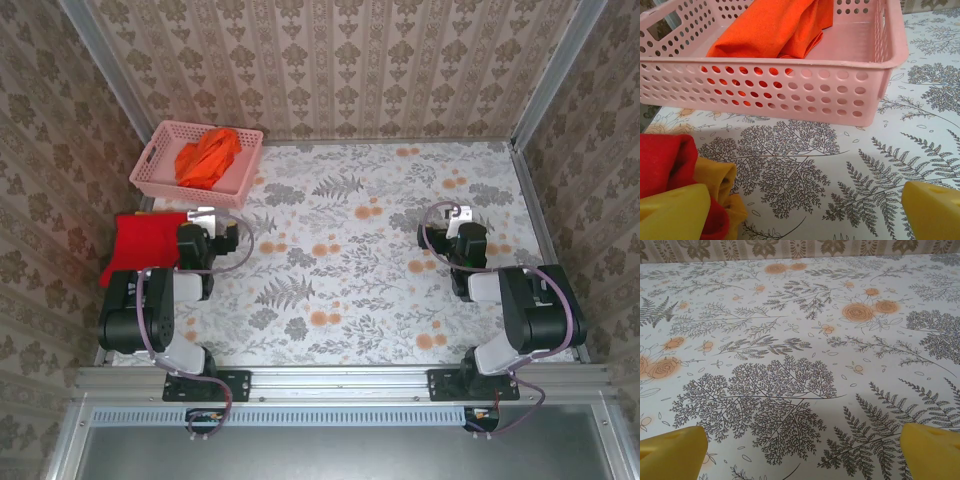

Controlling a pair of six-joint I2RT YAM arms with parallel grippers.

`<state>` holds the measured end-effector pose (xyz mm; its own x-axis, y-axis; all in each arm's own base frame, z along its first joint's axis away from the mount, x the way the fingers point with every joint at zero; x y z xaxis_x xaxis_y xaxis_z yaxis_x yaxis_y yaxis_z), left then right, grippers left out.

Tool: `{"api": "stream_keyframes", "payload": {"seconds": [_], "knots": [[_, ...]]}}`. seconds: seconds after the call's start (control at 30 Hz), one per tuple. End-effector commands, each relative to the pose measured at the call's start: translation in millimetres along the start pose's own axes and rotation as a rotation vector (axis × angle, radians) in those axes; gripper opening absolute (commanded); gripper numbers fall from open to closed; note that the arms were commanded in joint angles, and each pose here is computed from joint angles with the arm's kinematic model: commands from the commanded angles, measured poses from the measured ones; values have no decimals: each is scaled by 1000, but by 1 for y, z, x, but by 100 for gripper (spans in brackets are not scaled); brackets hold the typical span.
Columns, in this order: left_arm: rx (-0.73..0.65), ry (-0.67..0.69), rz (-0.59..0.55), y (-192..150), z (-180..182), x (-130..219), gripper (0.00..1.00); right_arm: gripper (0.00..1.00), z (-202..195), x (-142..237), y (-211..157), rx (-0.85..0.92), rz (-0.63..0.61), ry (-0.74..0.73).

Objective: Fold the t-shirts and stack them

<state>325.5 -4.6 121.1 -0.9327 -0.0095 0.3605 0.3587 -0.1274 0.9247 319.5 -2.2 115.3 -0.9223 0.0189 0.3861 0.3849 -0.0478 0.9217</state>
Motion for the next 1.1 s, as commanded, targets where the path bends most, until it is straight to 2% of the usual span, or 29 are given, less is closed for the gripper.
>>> {"api": "stream_keyframes", "payload": {"seconds": [0.0, 0.8, 1.07], "knots": [[12, 3, -1, 0, 1, 1, 100, 100, 1, -2, 11, -9, -46, 19], [12, 4, -4, 0, 1, 2, 100, 100, 1, -1, 11, -10, -46, 19], [-20, 26, -62, 20, -2, 27, 100, 100, 5, 14, 27, 0, -54, 36]]}}
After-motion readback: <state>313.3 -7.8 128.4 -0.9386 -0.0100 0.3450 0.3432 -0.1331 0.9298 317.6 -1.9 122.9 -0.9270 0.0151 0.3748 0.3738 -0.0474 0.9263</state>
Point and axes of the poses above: each hand's point on the last joint's axis, 136 mm out from that joint toward the fingers, its own x axis back along the fingers, its own z axis along the line the jaws close on, y = z × x, the point moved 8 cm from there along x, back along the fingers, and after that the axes turned 1 degree about -x, right-handed, at the moved point
